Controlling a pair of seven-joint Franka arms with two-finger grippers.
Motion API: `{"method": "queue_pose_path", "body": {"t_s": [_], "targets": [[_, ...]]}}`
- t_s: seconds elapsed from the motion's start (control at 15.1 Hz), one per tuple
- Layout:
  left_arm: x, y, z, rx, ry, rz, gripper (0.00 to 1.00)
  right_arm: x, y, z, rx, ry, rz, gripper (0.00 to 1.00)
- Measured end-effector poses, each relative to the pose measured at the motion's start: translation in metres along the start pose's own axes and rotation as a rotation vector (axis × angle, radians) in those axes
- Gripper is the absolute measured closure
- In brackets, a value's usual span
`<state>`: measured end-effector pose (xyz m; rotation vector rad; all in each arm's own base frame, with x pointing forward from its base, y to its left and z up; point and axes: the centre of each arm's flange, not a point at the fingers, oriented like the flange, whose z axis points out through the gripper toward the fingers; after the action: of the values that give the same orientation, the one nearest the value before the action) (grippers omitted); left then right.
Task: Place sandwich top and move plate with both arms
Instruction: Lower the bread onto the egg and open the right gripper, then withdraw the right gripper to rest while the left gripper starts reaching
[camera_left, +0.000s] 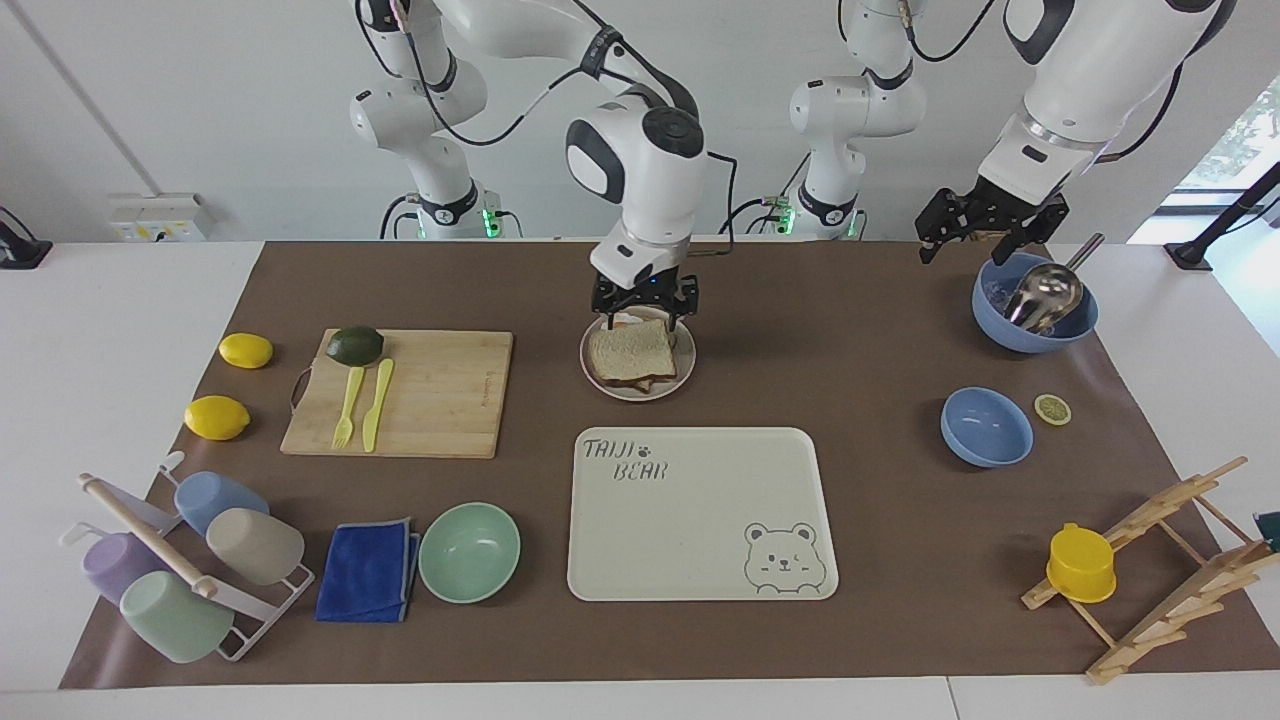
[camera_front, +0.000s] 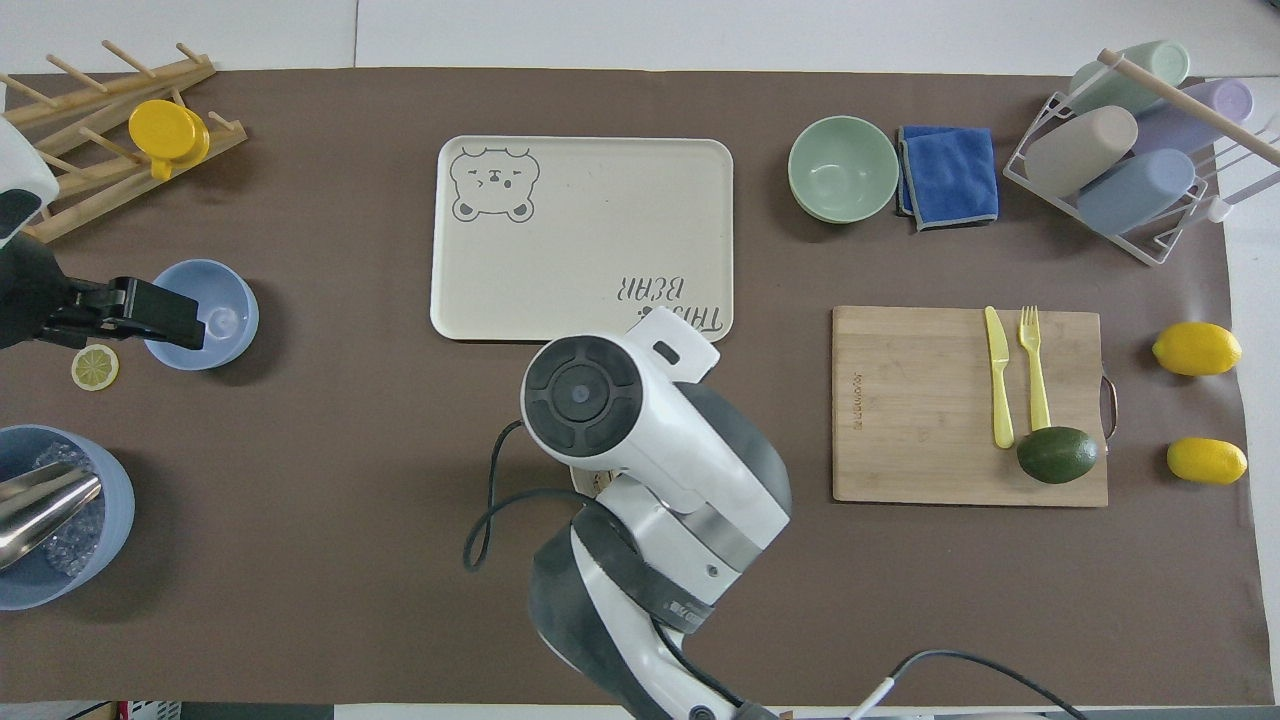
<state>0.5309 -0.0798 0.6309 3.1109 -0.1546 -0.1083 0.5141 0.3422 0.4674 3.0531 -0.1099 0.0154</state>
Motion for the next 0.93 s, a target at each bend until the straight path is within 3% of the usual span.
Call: {"method": "queue_pose_path", "body": {"t_s": [0.27, 0.46, 0.93], "targets": [[0.0, 0.0, 0.0, 0.0, 0.0, 0.0, 0.0, 0.06, 0.174, -0.055, -0.014, -0.028, 0.081, 0.0], [0.0, 0.0, 0.0, 0.0, 0.0, 0.0, 0.0, 0.064, 0.276, -0.083, 0.013, -0.057, 0.067, 0.0], [0.0, 0.001, 0.001, 0.0, -0.002, 0.001, 0.0, 0.066, 0.345, -0.086, 0.018, -0.078, 0.062, 0.0]]}}
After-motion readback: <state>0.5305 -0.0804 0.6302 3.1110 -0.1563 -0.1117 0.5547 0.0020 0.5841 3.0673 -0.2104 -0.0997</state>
